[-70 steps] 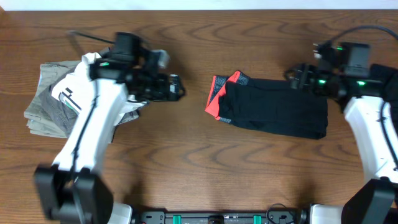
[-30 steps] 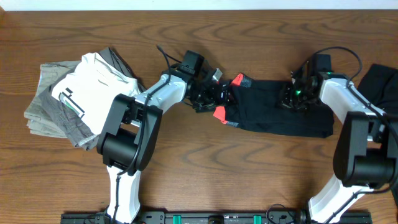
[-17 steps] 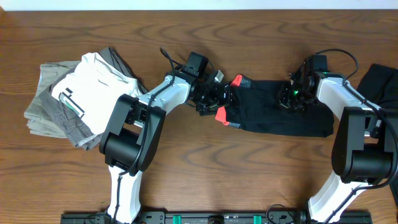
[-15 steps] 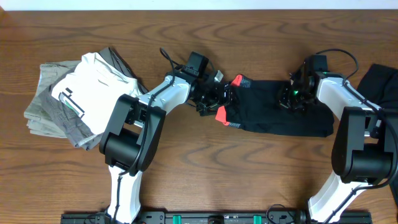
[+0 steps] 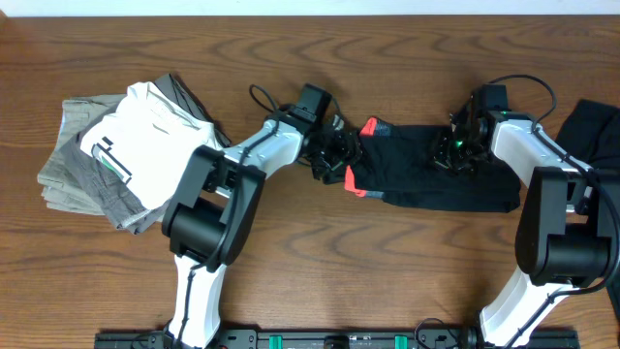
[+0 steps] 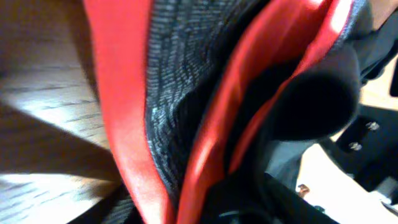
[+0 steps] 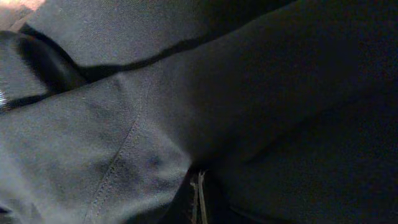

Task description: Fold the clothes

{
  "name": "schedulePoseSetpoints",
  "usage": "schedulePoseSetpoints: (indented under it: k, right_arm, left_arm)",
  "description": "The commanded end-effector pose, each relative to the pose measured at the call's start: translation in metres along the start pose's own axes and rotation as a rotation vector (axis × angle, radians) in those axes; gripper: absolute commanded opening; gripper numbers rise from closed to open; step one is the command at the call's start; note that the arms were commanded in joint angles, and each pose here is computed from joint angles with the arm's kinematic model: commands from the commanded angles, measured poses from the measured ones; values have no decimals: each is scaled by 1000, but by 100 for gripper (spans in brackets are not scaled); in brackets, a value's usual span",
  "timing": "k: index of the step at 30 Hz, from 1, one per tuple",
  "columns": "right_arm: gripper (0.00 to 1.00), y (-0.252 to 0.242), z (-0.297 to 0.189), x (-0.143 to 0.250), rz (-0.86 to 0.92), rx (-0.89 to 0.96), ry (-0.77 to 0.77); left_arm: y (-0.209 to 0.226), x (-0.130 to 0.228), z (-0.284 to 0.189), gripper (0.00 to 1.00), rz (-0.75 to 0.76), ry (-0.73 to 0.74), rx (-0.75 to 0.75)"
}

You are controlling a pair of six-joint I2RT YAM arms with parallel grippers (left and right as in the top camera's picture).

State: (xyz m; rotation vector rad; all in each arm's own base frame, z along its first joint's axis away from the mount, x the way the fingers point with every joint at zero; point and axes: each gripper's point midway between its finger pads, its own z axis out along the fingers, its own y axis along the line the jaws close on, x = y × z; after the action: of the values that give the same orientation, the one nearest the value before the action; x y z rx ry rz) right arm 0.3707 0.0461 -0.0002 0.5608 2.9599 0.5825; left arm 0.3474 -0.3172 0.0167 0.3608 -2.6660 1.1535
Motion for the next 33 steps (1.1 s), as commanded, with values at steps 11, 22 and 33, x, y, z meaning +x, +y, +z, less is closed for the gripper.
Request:
schedulePoseSetpoints:
  k: [11, 22, 33]
  right_arm:
    - [1, -30, 9, 7, 51, 107, 28]
    - [2, -27, -85, -14, 76, 53, -183]
    - [3, -15, -121, -17, 43, 39, -288]
  left_arm:
    - [50, 3, -9, 6, 186, -15, -222]
    - [70, 3, -169, 6, 327, -246, -635]
    - [17, 43, -180, 6, 457, -292, -732]
